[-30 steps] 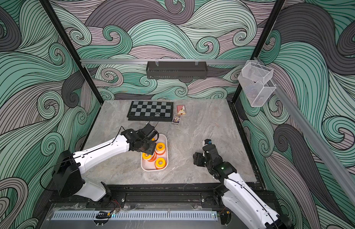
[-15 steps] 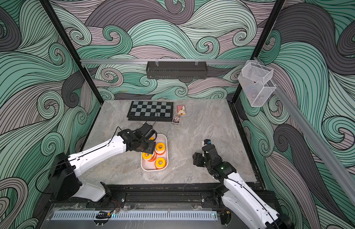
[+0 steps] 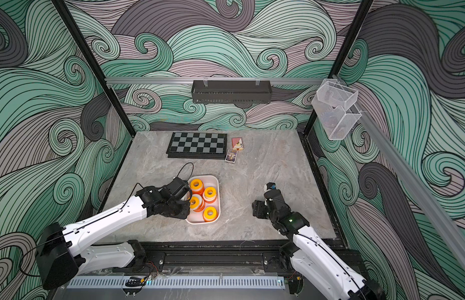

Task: Put the sealing tape into the storage box
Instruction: Place the sealing tape in the storage box.

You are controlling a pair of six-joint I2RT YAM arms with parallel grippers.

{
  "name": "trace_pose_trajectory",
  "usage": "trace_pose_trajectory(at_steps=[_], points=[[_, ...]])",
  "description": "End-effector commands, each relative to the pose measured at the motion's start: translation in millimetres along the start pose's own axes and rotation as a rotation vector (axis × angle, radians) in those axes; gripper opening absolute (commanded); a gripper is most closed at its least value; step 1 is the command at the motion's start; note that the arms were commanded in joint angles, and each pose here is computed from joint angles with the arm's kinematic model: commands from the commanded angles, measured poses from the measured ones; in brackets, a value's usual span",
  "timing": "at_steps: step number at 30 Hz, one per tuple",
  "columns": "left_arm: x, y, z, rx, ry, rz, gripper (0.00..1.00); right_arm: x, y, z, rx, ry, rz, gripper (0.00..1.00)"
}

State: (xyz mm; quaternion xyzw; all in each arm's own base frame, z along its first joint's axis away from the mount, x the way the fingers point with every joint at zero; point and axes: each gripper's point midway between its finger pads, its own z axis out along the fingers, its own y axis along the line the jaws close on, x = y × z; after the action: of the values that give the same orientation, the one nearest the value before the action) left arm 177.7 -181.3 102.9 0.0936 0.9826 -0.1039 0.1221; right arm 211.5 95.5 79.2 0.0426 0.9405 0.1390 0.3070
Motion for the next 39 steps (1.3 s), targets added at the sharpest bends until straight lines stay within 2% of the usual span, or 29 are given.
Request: trace_pose_trajectory(at_steps=[1,11,21,27,39], points=[[-4,-5,3,0.004,-0.003,-0.012,0.27,-2,0,1,0.005,-0.018,-0.015,0.72],[-18,1,13,-0.074,-0.022,-0.010,0.27,-2,1,0,0.003,-0.021,-0.021,0.72],[-39,-8,10,-0.070,-0.064,0.018,0.28,-1,1,0,0.001,-0.021,-0.024,0.72],[-44,-10,15,-0.085,-0.048,0.027,0.28,-1,2,0,-0.001,-0.021,-0.026,0.73],[-58,-15,9,-0.083,-0.082,0.039,0.31,-1,3,1,-0.003,-0.021,-0.028,0.73]])
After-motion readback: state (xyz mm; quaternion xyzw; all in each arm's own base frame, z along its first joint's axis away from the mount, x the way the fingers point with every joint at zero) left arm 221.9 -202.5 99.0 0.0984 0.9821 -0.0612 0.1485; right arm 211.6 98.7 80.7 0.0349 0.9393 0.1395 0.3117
